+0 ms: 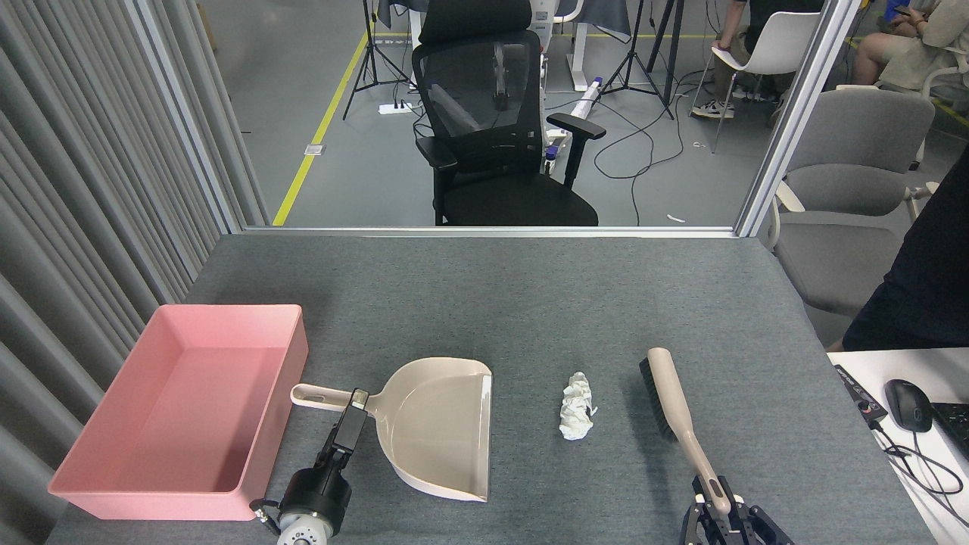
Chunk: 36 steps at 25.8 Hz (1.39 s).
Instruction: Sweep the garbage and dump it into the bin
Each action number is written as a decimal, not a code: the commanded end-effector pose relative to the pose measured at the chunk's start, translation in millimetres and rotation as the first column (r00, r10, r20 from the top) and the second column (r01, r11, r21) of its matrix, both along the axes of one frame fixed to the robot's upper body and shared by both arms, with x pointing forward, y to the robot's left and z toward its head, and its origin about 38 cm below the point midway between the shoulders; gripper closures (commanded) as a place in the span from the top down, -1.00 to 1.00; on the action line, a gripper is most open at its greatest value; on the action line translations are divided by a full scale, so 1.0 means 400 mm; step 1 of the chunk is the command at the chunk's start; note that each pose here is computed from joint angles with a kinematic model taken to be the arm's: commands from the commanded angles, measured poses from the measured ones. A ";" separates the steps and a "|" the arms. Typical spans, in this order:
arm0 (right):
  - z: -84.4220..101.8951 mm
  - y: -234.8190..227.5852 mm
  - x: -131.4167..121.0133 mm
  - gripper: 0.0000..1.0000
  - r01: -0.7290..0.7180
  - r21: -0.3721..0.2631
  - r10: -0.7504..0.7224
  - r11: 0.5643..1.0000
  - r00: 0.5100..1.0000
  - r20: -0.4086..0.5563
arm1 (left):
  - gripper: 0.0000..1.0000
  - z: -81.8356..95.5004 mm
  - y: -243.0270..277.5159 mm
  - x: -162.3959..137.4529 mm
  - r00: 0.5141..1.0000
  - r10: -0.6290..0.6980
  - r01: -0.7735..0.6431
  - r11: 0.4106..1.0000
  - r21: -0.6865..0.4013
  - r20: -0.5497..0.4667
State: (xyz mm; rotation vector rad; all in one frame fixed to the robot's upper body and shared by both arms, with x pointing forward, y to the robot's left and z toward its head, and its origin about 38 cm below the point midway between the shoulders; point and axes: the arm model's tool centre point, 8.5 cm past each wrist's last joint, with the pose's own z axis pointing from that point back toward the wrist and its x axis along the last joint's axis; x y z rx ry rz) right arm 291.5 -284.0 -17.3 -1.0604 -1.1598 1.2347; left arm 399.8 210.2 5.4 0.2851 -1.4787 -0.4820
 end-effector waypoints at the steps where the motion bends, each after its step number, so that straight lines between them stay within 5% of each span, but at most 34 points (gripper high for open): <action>1: 0.000 0.002 -0.001 -0.79 0.000 0.002 0.000 1.000 1.000 0.000 | 0.98 -0.004 0.034 0.023 0.999 0.033 -0.033 0.999 -0.003 -0.009; 13: -0.002 0.019 0.000 -0.77 0.004 0.022 -0.004 1.000 1.000 0.002 | 0.95 -0.024 0.075 0.061 0.998 0.059 -0.060 0.998 -0.018 -0.029; 18: 0.001 0.019 0.004 -0.75 0.003 0.021 -0.003 1.000 1.000 0.005 | 0.67 -0.029 0.065 0.073 0.998 0.051 -0.052 0.998 -0.041 -0.031; 28: 0.006 0.030 0.006 -0.75 0.005 0.032 -0.005 0.999 1.000 0.014 | 0.49 -0.039 0.101 0.098 0.996 0.086 -0.088 0.994 -0.068 -0.038; 36: 0.007 0.030 0.007 -0.75 0.004 0.032 -0.005 0.999 1.000 0.014 | -0.05 -0.033 0.105 0.097 0.998 0.059 -0.061 0.993 -0.100 -0.025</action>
